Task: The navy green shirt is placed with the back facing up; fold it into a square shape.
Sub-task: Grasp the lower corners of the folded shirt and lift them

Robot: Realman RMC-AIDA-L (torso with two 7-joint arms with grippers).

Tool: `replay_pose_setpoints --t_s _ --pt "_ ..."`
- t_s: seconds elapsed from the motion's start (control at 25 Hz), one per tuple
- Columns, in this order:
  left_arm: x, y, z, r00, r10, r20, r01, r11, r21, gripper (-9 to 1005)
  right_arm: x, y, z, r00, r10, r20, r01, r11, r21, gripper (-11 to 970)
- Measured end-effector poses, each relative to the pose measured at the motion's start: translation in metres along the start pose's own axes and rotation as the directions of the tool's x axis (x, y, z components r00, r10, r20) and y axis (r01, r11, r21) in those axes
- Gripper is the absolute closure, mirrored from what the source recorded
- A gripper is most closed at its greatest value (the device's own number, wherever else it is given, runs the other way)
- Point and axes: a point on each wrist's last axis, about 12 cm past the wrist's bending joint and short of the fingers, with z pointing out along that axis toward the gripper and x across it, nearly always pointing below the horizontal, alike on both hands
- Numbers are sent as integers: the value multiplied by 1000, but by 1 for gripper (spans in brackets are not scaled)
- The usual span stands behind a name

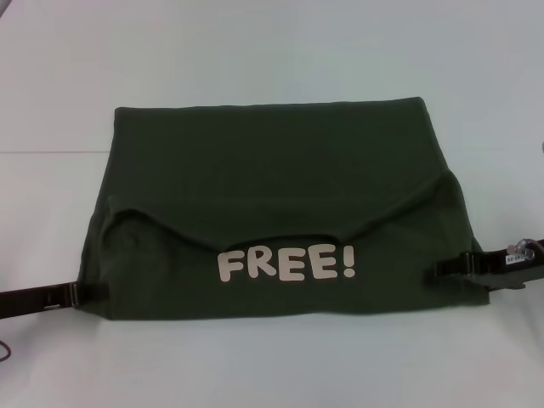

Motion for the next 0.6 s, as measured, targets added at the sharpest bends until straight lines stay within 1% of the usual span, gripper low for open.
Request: replay_pose_setpoints --t_s 0.04,0.44,0.6 --pt "0 0 0 1000 0 0 0 1000 0 964 0 0 0 1000 -1 0 1 1000 1 148" --pt "0 0 -1 1000 -4 -1 4 1000 1 963 -1 0 -1 1000 -3 5 3 1000 3 354" --pt "0 0 -1 1000 -8 -8 8 1000 3 963 -1 0 -2 1000 -9 1 9 1000 1 521"
